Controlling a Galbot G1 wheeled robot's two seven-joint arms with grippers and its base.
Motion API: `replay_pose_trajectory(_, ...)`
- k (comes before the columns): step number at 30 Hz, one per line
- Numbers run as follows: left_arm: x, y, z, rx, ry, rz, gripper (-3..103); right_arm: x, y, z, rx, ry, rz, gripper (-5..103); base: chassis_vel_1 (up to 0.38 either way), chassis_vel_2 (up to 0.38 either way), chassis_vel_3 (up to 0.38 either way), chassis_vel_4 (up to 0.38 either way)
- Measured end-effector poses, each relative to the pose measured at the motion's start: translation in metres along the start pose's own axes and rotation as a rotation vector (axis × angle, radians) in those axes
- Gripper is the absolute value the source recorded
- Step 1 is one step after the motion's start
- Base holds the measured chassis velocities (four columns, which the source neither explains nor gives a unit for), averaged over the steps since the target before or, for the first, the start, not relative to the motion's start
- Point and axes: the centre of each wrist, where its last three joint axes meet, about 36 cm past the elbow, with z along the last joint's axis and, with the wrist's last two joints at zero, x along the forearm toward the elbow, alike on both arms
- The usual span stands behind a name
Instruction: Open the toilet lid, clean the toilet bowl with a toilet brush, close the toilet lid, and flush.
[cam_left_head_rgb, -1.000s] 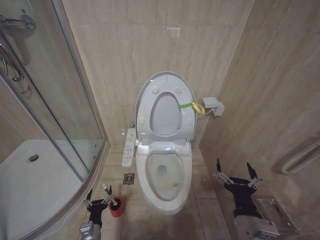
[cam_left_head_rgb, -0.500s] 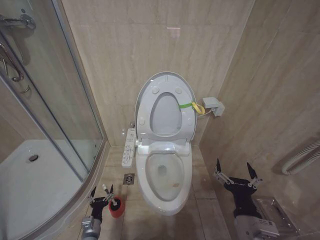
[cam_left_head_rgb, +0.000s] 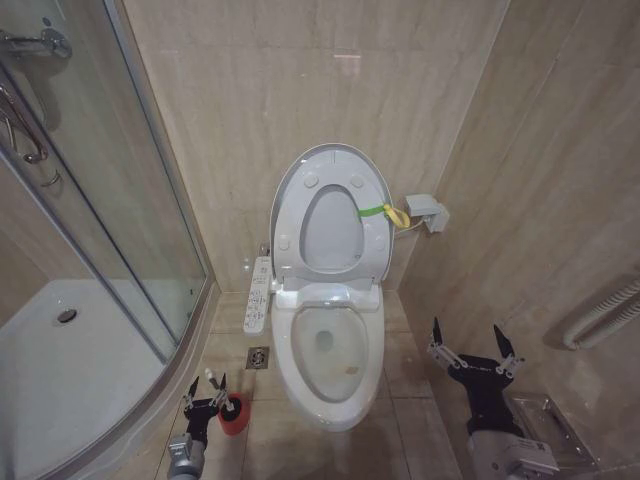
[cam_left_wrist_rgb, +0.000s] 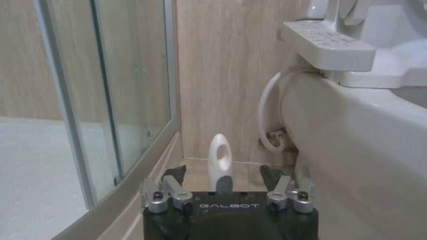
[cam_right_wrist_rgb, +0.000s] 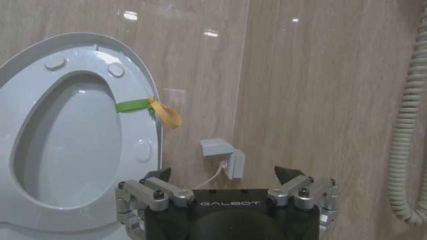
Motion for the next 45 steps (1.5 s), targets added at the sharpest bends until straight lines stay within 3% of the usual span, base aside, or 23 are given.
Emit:
replay_pose_trajectory(13,-0.014,0.007,0.006,-0.014,-0.001,0.021,74,0.0,0.0,0.0,0.0,0.0,0.0,100,0.0,0.0,0.0,0.0)
replay_pose_trajectory(14,-0.015,0.01,0.008,-0.019,-0.005,0.028,47,0.0,0.0,0.0,0.0,0.0,0.0,100,0.0,0.0,0.0,0.0)
replay_pose_trajectory(20,-0.017,0.014,0.01,-0.025,-0.013,0.036,47,0.0,0.0,0.0,0.0,0.0,0.0,100,0.0,0.0,0.0,0.0)
replay_pose_trajectory(21,-0.018,0.014,0.01,-0.026,-0.014,0.035,26,0.0,0.0,0.0,0.0,0.0,0.0,100,0.0,0.0,0.0,0.0)
replay_pose_trajectory(27,-0.019,0.015,0.008,-0.032,-0.023,0.034,26,0.0,0.0,0.0,0.0,0.0,0.0,100,0.0,0.0,0.0,0.0)
replay_pose_trajectory(32,-0.012,0.013,-0.01,-0.047,-0.077,0.041,26,0.0,0.0,0.0,0.0,0.0,0.0,100,0.0,0.0,0.0,0.0)
replay_pose_trajectory(45,0.023,-0.003,-0.088,-0.101,-0.299,0.079,26,0.0,0.0,0.0,0.0,0.0,0.0,100,0.0,0.0,0.0,0.0)
